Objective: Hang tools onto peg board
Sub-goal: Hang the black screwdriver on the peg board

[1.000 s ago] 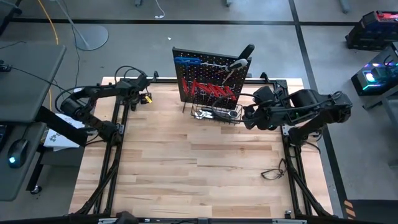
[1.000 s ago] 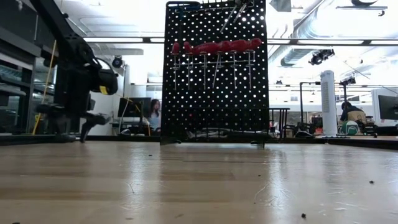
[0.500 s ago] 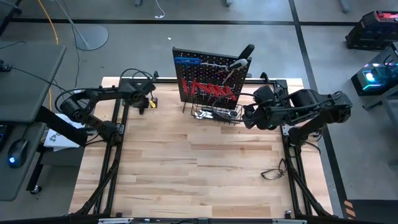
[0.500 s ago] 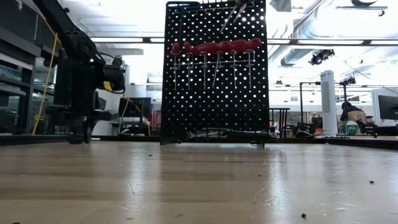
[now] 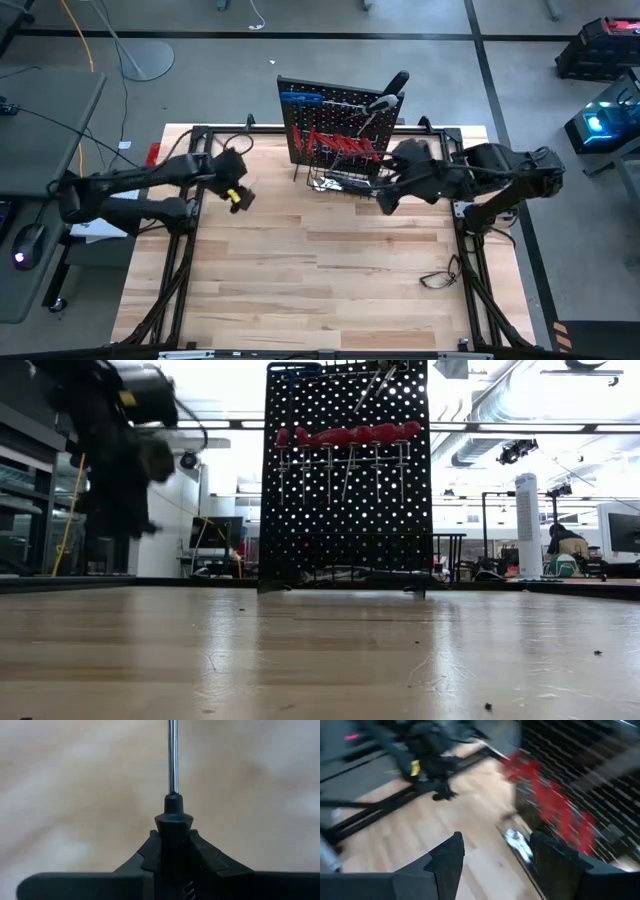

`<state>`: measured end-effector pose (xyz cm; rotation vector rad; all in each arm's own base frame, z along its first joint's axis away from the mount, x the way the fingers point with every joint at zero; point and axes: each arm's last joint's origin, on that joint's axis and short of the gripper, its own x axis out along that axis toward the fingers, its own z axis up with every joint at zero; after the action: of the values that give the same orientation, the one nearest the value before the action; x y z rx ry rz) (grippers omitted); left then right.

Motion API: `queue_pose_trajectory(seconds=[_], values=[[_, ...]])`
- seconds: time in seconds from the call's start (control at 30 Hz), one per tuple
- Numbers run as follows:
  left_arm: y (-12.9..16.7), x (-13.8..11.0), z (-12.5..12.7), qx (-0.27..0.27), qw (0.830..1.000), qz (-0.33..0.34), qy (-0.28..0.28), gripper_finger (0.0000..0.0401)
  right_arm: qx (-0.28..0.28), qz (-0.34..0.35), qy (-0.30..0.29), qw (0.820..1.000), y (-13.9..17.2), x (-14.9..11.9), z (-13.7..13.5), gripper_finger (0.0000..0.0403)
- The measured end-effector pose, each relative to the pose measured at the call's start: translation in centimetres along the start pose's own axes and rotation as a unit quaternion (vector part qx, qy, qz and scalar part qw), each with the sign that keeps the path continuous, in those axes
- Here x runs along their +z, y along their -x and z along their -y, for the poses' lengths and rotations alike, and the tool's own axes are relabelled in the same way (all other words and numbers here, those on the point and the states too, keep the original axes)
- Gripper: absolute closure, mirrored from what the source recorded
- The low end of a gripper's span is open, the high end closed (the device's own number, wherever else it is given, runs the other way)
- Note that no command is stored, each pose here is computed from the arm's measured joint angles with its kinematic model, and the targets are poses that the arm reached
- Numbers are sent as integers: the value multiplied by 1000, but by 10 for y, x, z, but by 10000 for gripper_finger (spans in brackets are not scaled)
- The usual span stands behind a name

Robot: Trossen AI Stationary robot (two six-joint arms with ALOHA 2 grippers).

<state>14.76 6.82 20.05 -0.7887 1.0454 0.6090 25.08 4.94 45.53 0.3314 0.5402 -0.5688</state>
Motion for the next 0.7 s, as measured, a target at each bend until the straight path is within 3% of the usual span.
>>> queue_pose_trajectory(seconds=[0.17, 0.33, 0.5, 0.7], values=[[32, -15, 30, -169, 984, -27, -50, 349, 75, 23, 129, 988, -25, 5, -32, 183], [62, -10, 65, -283, 953, -66, -82, 349, 121, 25, 275, 954, -64, -5, -67, 183], [72, 13, 106, -324, 940, -62, -84, 349, 115, 23, 401, 908, -106, -26, -97, 183], [59, 49, 153, -335, 937, -59, -83, 349, 30, 49, 499, 865, -138, -48, -123, 183]])
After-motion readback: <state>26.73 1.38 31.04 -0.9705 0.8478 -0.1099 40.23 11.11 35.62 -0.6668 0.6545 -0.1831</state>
